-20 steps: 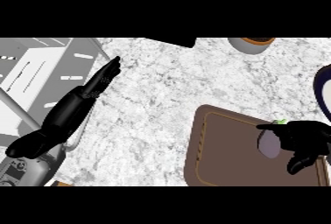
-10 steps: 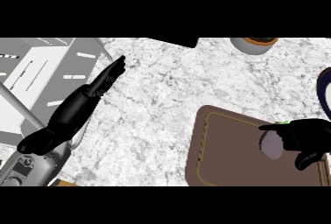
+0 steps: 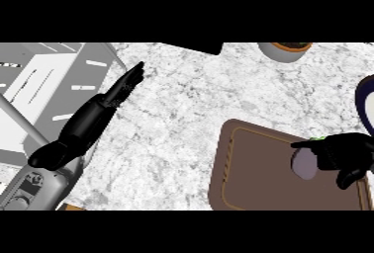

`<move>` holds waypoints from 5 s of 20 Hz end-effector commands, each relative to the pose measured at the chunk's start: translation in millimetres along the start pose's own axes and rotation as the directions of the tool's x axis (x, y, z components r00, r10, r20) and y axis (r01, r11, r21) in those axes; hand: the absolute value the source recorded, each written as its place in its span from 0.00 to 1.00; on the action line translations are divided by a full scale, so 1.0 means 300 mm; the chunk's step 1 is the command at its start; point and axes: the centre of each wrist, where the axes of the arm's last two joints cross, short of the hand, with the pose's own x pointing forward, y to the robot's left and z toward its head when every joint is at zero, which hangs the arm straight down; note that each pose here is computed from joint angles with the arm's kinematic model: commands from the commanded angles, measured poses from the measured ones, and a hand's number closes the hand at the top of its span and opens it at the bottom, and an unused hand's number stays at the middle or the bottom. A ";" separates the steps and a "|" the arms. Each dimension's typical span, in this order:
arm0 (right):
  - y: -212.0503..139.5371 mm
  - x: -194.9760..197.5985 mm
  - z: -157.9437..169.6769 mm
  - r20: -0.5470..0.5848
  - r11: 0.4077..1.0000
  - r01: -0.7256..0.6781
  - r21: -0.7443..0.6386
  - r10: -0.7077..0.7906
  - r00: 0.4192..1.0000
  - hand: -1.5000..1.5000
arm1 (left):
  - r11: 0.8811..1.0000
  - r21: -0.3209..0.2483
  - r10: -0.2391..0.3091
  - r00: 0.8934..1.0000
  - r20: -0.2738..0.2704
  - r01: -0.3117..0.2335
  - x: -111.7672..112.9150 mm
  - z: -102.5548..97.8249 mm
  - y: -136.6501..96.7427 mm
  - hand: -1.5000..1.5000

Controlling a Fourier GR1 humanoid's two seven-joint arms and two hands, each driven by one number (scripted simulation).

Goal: Pick the eggplant from the tray and place it in the plate

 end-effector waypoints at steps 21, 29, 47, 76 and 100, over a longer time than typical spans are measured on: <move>0.064 -0.046 -0.303 -0.300 0.933 -0.010 0.360 0.126 0.945 0.00 | 1.000 0.024 -0.005 0.999 -0.042 0.006 -0.043 0.004 0.004 0.50; 0.082 -0.033 -0.341 -0.277 0.904 -0.023 0.427 0.155 0.948 1.00 | 0.999 0.051 0.009 0.998 -0.057 -0.006 -0.073 0.024 0.021 0.50; 0.271 0.699 0.326 -0.284 0.679 -0.601 -0.422 0.531 0.799 1.00 | 0.991 0.135 0.033 0.974 -0.224 -0.003 -0.169 0.109 0.067 0.50; 0.403 0.321 0.351 -0.227 -0.333 0.041 -0.942 0.721 0.655 1.00 | 0.971 0.239 0.004 0.988 -0.157 0.034 -0.127 0.182 0.108 0.50; -0.187 0.096 0.297 -0.080 -0.276 0.070 -0.958 0.495 0.865 1.00 | 0.988 0.156 0.016 0.994 -0.113 0.002 -0.095 0.167 0.076 0.50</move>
